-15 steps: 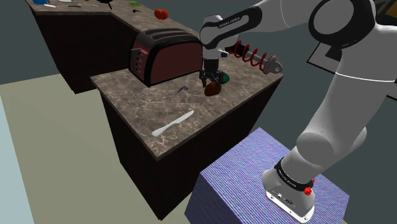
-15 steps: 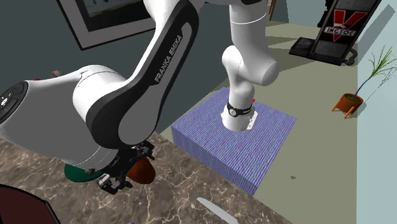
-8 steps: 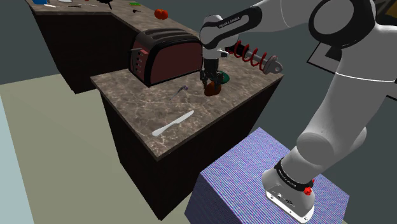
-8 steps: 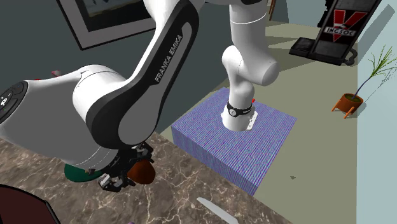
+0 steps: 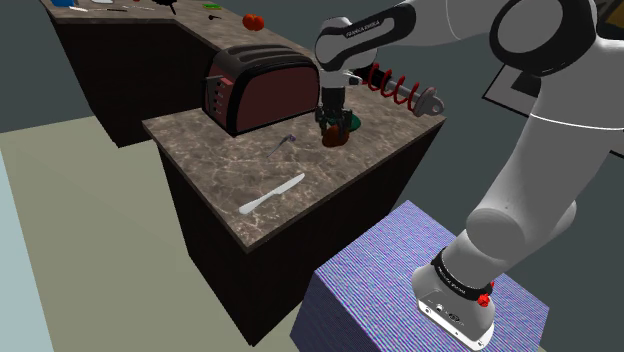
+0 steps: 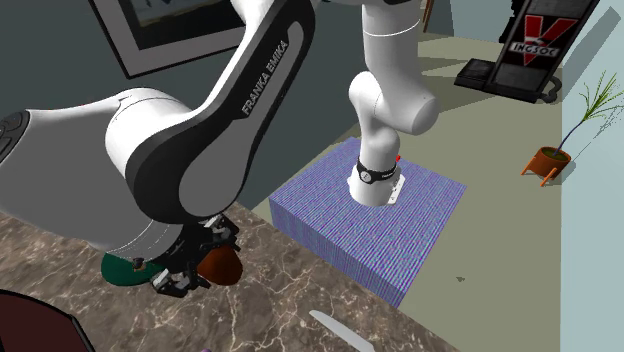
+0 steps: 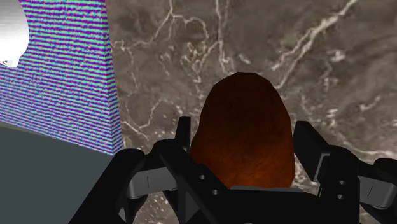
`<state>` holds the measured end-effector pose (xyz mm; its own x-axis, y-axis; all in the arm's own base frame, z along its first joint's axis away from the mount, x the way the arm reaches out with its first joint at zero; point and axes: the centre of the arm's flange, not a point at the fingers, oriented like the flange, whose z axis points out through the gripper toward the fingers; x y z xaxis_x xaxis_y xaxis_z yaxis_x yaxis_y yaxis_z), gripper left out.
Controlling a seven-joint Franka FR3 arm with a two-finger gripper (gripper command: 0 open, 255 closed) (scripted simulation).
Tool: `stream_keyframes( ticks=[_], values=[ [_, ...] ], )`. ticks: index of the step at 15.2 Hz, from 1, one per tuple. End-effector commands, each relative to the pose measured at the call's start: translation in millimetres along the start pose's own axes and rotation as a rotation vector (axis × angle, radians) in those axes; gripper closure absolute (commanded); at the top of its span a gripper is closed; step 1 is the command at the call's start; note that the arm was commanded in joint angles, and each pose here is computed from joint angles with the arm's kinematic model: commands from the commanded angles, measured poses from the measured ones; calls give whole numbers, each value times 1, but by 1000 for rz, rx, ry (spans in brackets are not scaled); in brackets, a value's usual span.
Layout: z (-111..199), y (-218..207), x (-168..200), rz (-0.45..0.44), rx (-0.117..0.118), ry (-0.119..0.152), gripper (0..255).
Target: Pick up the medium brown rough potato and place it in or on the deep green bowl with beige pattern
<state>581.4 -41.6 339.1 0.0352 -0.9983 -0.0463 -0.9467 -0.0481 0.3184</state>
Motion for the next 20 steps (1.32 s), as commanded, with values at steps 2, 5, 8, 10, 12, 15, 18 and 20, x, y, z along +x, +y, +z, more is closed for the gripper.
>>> stream_keyframes(
  ticks=[2,5,8,10,12,15,18,20],
  values=[
    [-14,5,-1,0,0,0,255],
    [-29,10,-2,0,0,0,255],
    [-44,15,-2,0,0,0,255],
    [-54,18,-3,0,0,0,255],
    [-64,22,-3,0,0,0,255],
    [-79,27,-4,0,0,0,255],
    [-94,32,-5,0,0,0,255],
    [-100,34,-5,0,0,0,255]
  ],
)
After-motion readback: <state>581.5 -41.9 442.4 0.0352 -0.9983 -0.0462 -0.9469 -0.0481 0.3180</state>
